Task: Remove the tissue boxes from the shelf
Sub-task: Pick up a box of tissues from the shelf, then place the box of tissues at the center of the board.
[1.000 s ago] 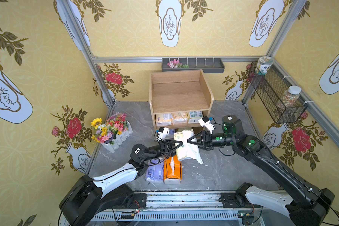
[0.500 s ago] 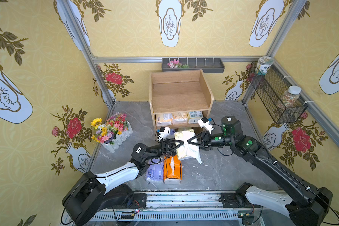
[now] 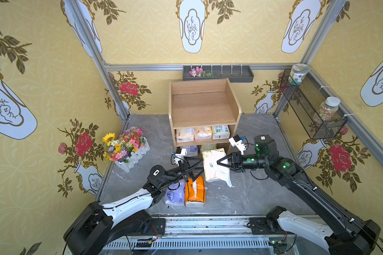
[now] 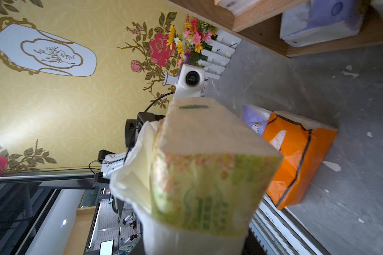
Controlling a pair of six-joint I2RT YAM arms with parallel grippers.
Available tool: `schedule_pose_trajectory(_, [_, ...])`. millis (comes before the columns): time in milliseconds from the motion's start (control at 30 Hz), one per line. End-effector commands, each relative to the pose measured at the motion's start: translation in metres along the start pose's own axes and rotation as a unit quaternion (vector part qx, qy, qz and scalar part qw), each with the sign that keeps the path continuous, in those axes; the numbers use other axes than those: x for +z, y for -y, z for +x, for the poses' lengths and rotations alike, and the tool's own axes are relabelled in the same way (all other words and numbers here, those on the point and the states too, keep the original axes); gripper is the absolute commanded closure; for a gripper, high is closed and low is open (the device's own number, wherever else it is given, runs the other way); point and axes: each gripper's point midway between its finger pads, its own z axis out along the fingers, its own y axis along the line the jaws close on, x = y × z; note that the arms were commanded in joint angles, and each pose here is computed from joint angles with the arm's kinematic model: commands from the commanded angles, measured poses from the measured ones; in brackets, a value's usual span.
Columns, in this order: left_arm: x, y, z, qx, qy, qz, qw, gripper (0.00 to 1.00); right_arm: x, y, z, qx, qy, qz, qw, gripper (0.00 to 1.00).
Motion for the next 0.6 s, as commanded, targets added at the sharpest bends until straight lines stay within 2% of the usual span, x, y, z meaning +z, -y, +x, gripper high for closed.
schedule_pose_trajectory(0, [-0.016, -0.039, -0.025, -0.032, 0.089, -0.083, 0.992, 0.0, 0.0, 0.049, 0.019, 0.008, -0.018, 0.081, 0.997, 0.59])
schedule_pose_trajectory(133, [-0.04, -0.062, -0.039, -0.056, 0.149, -0.142, 0.977, 0.01, 0.011, 0.081, 0.039, 0.025, -0.037, 0.13, 0.991, 0.59])
schedule_pose_trajectory(333, [-0.083, -0.088, -0.055, -0.084, 0.245, -0.224, 0.939, 0.04, 0.025, 0.1, 0.051, 0.034, -0.037, 0.161, 0.986, 0.59])
schedule_pose_trajectory(433, [-0.092, -0.09, -0.059, -0.086, 0.266, -0.235, 0.931, 0.04, 0.032, 0.12, 0.06, 0.049, -0.039, 0.178, 0.982, 0.59])
schedule_pose_trajectory(567, [-0.094, -0.088, -0.06, -0.085, 0.273, -0.242, 0.927, 0.04, 0.042, 0.14, 0.063, 0.078, -0.021, 0.169, 0.982, 0.59])
